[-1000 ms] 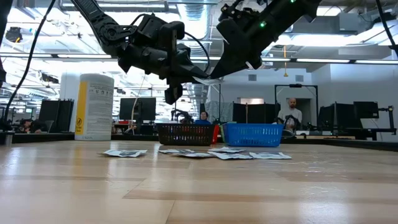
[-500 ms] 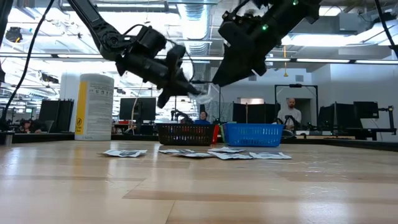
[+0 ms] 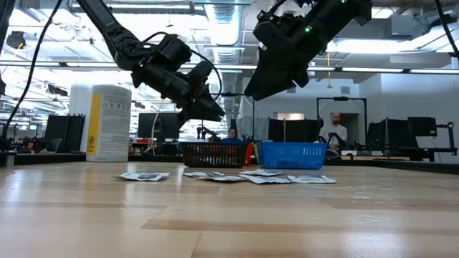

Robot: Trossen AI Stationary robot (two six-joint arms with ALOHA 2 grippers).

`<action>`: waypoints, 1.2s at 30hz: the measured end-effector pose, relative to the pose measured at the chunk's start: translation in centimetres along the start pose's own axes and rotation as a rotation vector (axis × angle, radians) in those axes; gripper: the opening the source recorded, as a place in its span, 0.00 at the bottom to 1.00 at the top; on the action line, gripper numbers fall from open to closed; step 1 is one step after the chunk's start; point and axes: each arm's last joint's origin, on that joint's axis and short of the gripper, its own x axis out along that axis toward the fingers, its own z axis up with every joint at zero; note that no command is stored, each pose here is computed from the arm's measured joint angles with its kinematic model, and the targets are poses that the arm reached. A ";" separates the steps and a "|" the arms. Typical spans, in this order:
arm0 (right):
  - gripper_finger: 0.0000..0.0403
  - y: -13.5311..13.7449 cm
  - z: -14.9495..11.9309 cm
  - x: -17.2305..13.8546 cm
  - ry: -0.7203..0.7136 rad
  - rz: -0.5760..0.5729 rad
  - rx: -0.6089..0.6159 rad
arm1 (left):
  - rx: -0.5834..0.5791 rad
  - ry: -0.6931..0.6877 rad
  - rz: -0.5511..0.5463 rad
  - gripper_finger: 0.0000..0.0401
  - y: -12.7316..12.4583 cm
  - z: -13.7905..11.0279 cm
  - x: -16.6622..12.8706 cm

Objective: Pick & Place First Aid Supplies
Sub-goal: Put the towelette pack into the black basket

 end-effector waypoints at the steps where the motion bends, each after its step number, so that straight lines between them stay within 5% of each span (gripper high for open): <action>1: 0.50 0.0 0.0 0.0 0.000 0.000 0.000 | -0.002 0.007 0.005 0.21 0.0 -0.1 0.0; 14: 0.44 -0.6 -3.2 0.7 0.194 0.124 -0.047 | -0.012 0.089 -0.004 0.32 -0.7 -1.1 0.3; 22: 0.40 2.0 -6.4 -0.5 0.306 0.301 -0.126 | 0.086 0.126 -0.067 0.32 -3.1 -2.1 1.0; 28: 0.40 2.7 -8.7 -0.9 0.330 0.262 -0.165 | 0.204 0.152 -0.126 0.32 -5.1 -3.0 1.5; 36: 0.41 1.6 -11.7 -0.5 0.354 0.201 -0.064 | 0.278 0.173 -0.180 0.32 -6.9 -4.0 1.8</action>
